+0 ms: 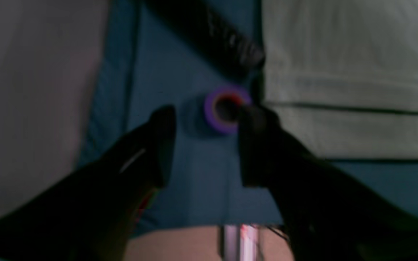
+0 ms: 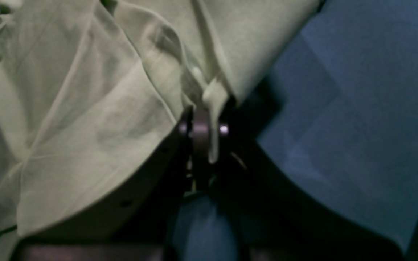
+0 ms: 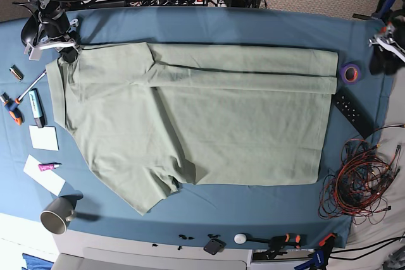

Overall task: Fold the T-shirt properly
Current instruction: 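Regrasp the folded edge corners with both grippers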

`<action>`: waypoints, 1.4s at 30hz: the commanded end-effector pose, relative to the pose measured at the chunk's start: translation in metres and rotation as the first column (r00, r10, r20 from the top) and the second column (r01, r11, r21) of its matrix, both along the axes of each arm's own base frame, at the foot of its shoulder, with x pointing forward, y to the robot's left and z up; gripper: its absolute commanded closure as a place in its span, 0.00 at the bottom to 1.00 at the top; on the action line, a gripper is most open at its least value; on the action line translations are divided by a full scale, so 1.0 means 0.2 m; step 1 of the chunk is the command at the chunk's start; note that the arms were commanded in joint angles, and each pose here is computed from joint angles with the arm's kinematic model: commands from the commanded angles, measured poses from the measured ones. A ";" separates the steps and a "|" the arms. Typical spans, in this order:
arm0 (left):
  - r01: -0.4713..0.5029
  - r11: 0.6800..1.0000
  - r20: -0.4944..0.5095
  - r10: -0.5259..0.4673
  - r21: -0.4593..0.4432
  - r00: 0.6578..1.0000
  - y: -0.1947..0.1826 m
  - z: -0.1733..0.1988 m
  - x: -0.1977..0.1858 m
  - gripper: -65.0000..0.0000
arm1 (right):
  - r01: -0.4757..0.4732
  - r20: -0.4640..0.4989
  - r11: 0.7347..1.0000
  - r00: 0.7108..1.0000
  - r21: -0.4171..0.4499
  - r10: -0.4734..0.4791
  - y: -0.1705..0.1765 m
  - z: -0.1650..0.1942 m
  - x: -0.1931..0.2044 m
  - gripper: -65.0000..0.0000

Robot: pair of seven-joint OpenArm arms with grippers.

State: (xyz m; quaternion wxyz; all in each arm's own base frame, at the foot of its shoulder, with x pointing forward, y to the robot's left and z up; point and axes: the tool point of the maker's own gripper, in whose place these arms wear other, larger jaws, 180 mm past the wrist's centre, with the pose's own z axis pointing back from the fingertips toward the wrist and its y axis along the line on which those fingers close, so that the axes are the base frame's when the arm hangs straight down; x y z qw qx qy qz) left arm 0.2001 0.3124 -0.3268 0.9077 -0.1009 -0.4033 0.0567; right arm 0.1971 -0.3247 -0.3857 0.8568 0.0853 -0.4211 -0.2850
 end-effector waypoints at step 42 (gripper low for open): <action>0.049 0.954 -0.108 -0.084 -0.296 0.991 -0.33 -0.33 0.01 0.56 | -0.007 0.043 0.999 0.999 -0.031 0.008 -0.02 0.06 0.03 1.00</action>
